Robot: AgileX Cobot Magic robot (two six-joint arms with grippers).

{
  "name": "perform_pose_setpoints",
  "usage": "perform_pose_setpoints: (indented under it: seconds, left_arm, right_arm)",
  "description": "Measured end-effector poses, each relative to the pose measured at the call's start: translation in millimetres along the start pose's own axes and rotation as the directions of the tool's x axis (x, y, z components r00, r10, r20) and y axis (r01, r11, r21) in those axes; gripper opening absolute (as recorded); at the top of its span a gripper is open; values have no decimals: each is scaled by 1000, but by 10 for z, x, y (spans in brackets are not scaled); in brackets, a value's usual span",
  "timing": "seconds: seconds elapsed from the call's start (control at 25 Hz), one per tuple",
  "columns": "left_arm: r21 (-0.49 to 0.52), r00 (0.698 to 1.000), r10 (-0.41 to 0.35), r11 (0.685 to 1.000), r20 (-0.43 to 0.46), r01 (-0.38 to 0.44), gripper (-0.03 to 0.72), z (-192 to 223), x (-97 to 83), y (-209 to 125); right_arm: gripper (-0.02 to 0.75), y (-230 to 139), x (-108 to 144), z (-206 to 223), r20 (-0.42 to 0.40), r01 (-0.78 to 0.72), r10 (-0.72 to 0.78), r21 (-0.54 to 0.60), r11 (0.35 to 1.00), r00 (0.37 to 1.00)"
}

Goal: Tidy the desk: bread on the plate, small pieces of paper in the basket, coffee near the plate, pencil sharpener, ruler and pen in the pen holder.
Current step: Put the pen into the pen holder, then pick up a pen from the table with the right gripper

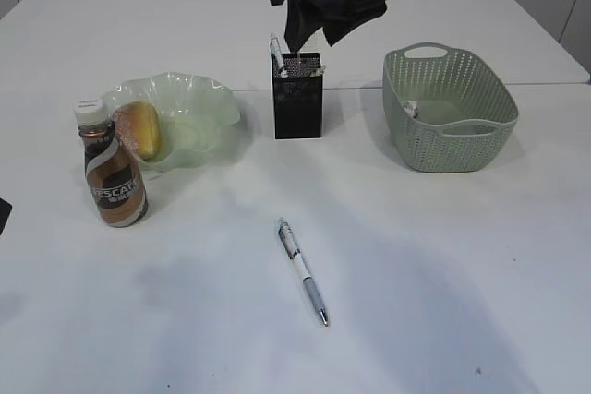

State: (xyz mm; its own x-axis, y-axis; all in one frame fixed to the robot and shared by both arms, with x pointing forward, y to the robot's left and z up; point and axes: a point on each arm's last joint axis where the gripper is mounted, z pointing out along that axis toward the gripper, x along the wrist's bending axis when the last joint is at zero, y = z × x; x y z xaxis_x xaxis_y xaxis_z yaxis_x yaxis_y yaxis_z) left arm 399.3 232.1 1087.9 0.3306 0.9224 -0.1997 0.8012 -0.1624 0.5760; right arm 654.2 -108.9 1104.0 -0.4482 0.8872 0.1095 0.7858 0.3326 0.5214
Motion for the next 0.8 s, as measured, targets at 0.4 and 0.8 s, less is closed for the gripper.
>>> perform_pose_setpoints:
  seconds: [0.4,0.8]
  left_arm:
    - [0,1000,0,1000,0,0,456,0,0,0]
    - [0,1000,0,1000,0,0,455,0,0,0]
  right_arm:
    - [420,-158,479,235,-51,9,-1,155,988,999]
    - [420,-310,425,860,-15,-64,72,285,956,997]
